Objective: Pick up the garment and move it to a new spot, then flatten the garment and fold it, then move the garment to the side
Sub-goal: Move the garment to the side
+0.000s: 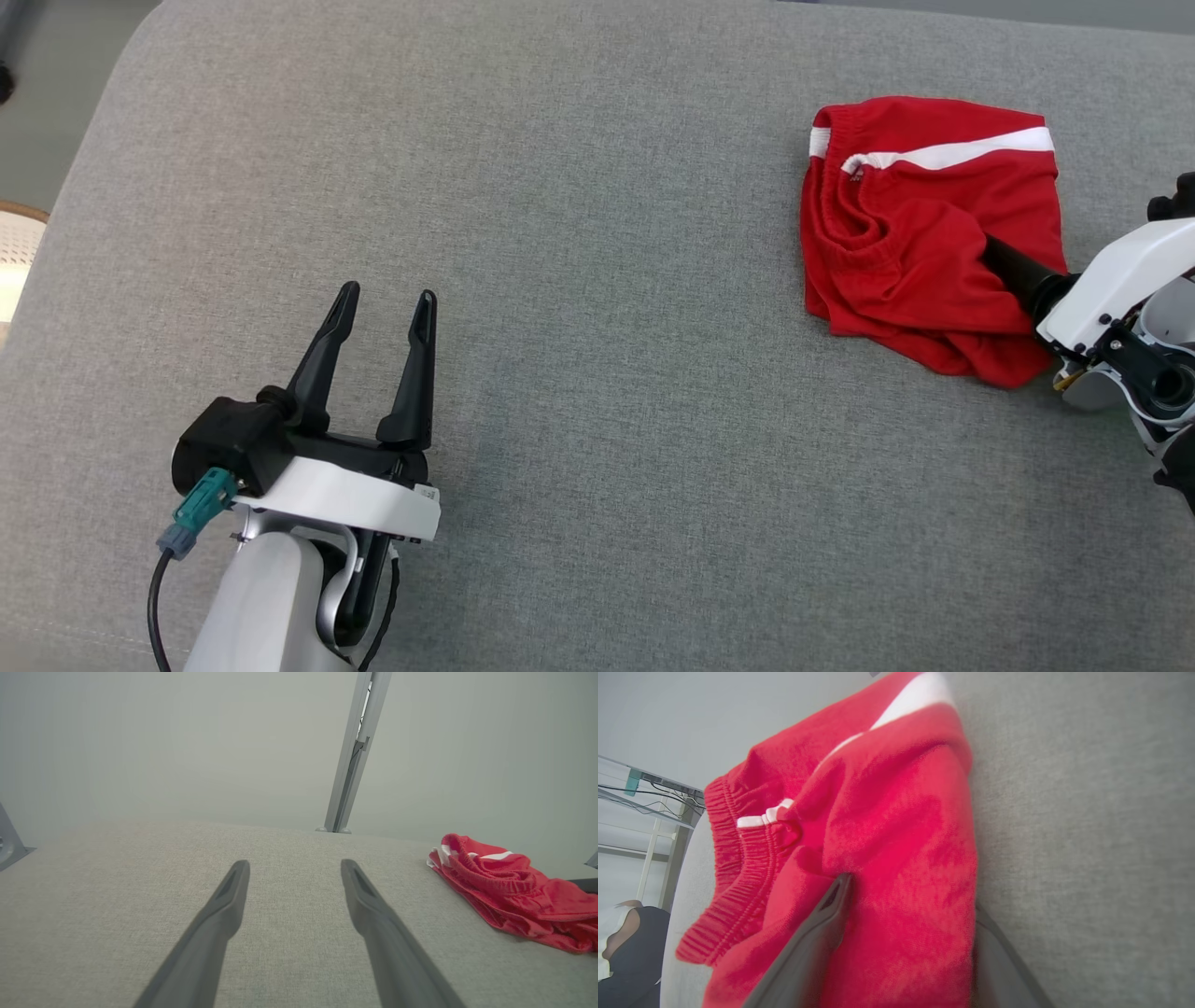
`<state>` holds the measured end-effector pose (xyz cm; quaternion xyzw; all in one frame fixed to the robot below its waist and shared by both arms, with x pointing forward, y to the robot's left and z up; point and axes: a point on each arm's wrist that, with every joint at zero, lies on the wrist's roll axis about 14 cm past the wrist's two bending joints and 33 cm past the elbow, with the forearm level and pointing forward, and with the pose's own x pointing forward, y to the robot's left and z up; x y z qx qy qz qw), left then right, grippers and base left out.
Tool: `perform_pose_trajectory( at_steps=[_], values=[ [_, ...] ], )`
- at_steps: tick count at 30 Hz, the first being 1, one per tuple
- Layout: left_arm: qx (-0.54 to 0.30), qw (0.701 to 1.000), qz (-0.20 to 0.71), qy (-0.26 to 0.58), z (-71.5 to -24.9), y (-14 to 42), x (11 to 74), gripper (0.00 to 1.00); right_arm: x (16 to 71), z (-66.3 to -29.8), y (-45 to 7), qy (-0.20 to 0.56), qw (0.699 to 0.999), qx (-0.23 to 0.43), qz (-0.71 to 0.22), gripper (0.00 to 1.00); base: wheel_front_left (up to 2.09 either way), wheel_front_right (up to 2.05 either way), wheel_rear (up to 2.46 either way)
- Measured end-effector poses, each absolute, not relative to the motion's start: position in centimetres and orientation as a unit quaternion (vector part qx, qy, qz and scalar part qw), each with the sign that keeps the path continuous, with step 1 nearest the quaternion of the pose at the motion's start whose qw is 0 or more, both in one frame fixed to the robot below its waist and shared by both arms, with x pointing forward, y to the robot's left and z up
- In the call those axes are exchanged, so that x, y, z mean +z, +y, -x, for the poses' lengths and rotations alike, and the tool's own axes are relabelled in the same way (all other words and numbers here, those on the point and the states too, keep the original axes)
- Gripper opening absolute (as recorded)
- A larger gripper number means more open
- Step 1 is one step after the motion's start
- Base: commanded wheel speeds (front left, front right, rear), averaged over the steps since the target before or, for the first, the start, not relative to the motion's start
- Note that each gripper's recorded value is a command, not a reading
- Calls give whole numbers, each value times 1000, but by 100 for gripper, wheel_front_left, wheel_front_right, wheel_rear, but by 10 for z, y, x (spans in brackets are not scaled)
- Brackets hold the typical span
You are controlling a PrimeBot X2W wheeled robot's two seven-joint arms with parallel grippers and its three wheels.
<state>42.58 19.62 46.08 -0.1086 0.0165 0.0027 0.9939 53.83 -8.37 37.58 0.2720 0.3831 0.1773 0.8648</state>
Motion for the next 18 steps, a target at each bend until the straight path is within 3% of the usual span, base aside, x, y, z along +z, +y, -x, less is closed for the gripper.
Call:
perform_pose_trajectory(
  at_steps=[5,6,7,18],
  values=[
    [-3,994,110,18,-428,193,459,100,376,-537,-79,383,864,186,-268,100,0,0,0],
    [-4,994,110,18,-429,192,459,100,377,-537,-77,383,863,189,-269,46,0,0,0],
    [-6,994,110,18,-429,191,459,100,378,-536,-74,382,863,194,-268,0,0,0,0],
    [-17,993,112,12,-431,183,465,100,393,-530,-74,348,884,220,-223,0,0,0,0]
  ],
)
